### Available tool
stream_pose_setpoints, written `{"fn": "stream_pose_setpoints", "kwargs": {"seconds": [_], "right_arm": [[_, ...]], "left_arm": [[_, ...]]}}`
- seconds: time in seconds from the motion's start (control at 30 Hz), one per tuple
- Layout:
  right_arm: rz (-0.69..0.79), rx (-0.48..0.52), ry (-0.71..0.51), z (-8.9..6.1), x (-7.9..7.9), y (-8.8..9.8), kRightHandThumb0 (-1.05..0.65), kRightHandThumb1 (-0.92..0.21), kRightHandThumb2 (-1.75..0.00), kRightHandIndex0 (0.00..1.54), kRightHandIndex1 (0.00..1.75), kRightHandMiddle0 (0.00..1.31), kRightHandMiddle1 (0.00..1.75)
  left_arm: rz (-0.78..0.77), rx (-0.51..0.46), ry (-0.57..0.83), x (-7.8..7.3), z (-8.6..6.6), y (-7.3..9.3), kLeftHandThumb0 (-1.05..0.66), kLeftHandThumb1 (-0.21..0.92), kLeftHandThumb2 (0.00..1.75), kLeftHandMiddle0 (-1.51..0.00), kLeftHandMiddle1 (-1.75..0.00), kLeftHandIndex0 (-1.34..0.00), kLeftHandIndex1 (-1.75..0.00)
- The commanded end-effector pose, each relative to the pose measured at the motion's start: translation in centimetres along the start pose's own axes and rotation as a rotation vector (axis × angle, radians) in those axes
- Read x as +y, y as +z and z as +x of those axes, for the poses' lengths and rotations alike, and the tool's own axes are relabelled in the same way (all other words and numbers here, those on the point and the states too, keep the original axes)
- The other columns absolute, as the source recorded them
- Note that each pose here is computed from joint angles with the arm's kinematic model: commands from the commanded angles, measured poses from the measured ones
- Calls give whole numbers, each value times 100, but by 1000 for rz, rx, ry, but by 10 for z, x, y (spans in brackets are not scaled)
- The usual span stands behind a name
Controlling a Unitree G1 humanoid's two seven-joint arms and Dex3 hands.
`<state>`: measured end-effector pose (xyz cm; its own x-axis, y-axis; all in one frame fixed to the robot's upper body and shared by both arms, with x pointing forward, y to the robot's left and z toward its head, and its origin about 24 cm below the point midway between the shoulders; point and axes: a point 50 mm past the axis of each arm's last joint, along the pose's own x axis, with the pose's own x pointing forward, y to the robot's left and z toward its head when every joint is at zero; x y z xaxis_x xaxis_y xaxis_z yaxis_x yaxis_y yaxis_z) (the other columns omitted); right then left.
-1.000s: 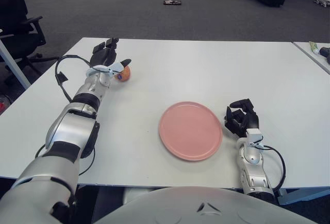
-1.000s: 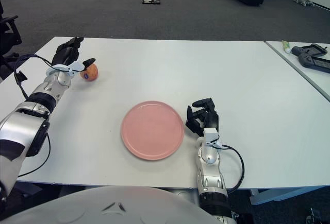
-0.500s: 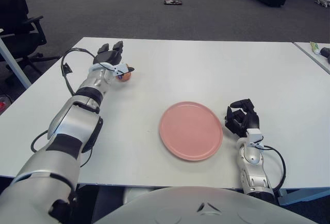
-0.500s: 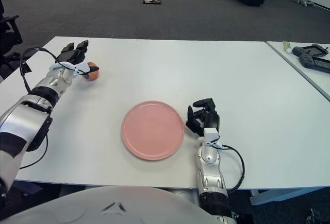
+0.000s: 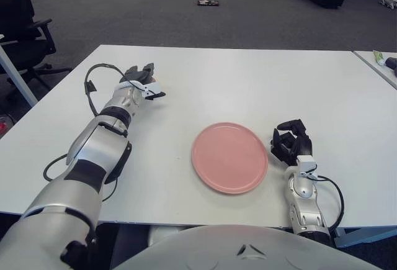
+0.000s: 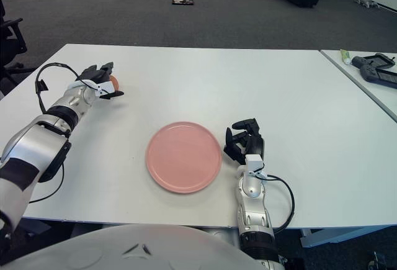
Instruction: Put the apple into the plate.
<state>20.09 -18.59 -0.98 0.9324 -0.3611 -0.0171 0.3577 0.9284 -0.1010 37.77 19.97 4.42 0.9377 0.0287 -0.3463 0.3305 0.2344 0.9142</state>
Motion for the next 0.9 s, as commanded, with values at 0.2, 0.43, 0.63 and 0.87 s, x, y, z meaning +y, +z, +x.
{"fn": "stream_pose_setpoints", "kwargs": {"seconds": [0.2,0.43,0.63,0.87], "right_arm": [[-9,8,-44,-2,-11,-2,-40,-59,-98,66,152,40,175],[-3,7,-59,-3,-13,-2,-40,-60,-97,63,153,40,175],[2,3,-73,-4,-14,-1,-40,-60,-97,62,152,40,175],[9,0,-77,-5,-15,1,-40,-61,-95,61,151,39,175]], "left_arm": [[7,43,-87,-10,-1,-4,-96,92,40,0,0,-1,-3],[9,78,-164,-20,-3,-10,-95,92,50,-1,0,0,-20],[21,106,-209,-29,-6,-16,-96,92,61,-5,-3,0,-36],[23,115,-228,-35,-7,-20,-96,92,70,-6,-21,0,-53]]}}
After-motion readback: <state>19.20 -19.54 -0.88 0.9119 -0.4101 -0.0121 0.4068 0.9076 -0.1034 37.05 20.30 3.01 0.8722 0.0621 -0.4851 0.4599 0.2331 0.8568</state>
